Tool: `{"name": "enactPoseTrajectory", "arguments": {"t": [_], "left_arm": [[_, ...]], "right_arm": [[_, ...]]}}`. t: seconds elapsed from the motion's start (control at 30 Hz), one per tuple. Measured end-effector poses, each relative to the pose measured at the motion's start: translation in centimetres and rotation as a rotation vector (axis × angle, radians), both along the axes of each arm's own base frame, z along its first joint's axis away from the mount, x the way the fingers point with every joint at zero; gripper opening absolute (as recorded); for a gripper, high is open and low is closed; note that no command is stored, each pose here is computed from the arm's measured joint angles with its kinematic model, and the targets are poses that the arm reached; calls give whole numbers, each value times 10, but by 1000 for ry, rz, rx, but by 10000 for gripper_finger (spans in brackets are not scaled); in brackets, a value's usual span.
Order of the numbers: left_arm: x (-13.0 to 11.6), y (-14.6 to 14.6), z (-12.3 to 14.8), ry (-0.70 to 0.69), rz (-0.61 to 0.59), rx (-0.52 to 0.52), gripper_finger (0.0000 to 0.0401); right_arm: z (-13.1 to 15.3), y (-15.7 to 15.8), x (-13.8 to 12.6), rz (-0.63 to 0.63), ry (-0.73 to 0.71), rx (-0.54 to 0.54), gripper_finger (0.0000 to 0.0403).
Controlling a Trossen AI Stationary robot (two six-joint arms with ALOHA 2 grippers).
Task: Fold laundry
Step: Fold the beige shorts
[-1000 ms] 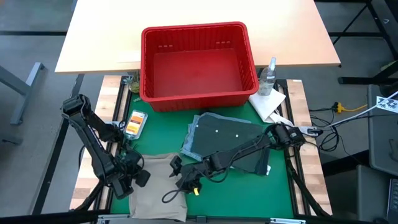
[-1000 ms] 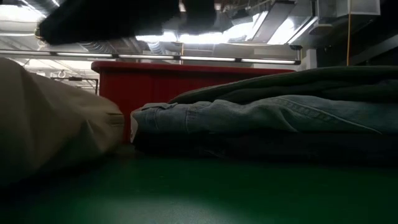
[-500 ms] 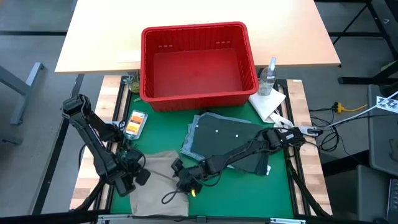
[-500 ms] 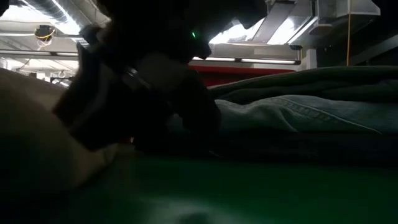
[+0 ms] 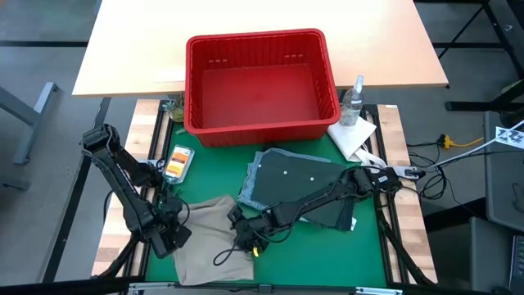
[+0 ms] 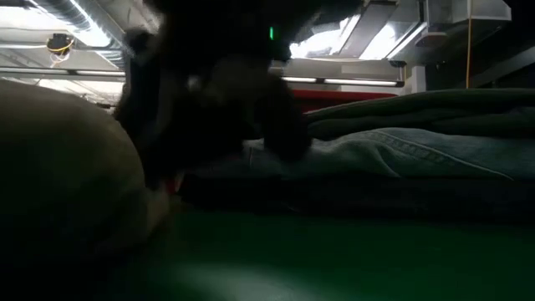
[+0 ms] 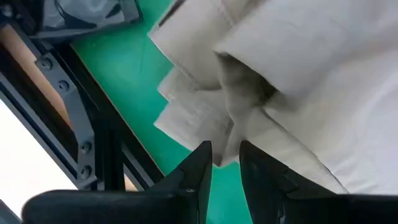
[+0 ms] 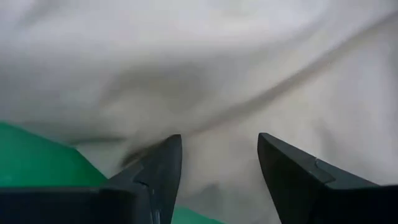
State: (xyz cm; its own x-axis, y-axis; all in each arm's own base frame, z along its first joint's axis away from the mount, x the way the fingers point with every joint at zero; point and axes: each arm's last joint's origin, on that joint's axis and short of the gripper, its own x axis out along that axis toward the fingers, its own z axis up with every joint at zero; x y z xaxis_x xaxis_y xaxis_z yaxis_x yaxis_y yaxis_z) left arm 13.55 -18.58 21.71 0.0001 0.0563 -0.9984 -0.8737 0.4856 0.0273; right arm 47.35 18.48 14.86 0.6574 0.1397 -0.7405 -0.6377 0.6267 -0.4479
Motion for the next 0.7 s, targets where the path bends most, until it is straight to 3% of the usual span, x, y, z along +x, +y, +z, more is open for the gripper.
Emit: {"name": "enactPoseTrajectory", "arguments": {"t": [0.23, 0.47, 0.57, 0.7], "left_arm": [[0, -12, 17, -71, -36, -36, 70], [6, -36, 43, -428, -65, -71, 72], [11, -48, 42, -592, -57, -114, 72], [21, -65, 23, -632, -149, -97, 72]], "right_arm": [[42, -1, -4, 2, -93, 35, 211], [46, -16, 0, -88, -126, -28, 211], [42, -28, 5, -121, -123, -39, 211], [42, -45, 11, -160, -124, -34, 211]]}}
